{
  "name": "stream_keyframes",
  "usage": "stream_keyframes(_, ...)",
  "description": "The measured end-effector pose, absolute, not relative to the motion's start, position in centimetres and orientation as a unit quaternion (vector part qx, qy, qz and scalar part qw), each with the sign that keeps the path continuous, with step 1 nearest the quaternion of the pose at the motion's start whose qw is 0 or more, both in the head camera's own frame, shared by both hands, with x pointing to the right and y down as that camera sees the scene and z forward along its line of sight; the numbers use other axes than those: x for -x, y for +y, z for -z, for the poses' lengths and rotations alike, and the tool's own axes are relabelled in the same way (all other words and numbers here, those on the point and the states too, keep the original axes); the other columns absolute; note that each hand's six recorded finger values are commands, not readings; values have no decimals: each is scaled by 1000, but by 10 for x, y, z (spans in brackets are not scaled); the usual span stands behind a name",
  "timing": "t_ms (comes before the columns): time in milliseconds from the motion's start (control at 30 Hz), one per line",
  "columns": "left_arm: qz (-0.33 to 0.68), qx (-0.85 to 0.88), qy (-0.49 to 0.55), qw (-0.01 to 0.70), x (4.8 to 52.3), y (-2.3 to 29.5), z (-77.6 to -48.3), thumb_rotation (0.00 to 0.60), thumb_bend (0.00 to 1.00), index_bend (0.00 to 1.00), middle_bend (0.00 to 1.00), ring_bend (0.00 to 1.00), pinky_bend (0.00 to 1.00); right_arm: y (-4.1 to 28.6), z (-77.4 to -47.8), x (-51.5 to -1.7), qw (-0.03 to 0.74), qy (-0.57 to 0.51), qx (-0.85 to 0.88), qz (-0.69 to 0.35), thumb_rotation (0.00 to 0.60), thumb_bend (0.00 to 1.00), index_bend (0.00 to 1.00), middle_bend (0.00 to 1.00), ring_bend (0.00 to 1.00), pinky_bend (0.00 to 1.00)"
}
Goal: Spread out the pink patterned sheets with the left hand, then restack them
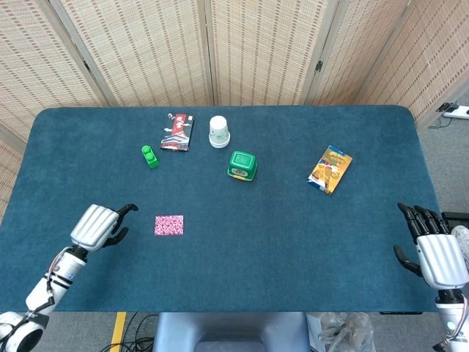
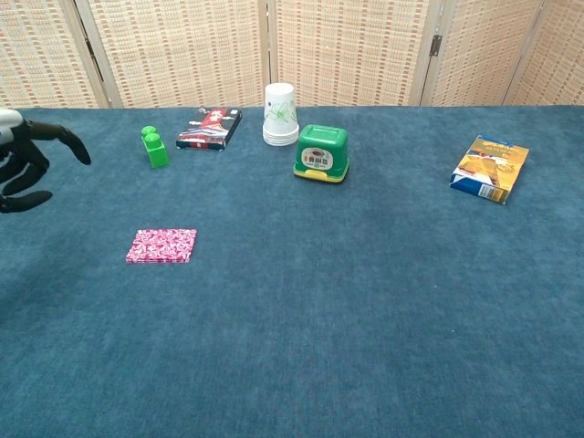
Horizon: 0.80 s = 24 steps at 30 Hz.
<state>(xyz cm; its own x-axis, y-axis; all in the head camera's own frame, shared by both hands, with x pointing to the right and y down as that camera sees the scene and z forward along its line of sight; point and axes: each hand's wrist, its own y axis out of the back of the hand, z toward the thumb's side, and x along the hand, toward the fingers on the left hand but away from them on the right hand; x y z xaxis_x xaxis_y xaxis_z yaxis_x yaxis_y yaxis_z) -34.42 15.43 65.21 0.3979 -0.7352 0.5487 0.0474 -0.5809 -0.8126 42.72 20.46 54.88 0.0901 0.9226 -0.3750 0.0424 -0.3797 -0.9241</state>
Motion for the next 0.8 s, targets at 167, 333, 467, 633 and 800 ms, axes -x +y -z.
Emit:
stream_keyframes(167,515,757,191,354,333,157,-675,600,527,262,938,893,1000,207,-549,-429,396,-389,620,-554,600,382,35,188,119,128)
stream_keyframes(333,532,765,164,325,325,163,-692,600,562,229,955,913,1000,207,-551,-429,394,-388,622,-554,600,381,35,189,119,128)
stream_keyframes(467,533,771,157,311,316,168,-700,600,563,223,962,921,1000,207,-553,-430,391,-387,622,-557,600,382,35,190,119,133)
stream_keyframes(633,536,775,147,301,310,172,-710,600,563,220,963,923,1000,208,-555,-431,388,-387,623,-558,600,382,35,197,125,160)
stream_keyframes(800,542,772,147,296,309,170,-719,600,563,217,964,922,1000,209,-554,-431,388,-388,624,-557,600,382,36,201,127,164)
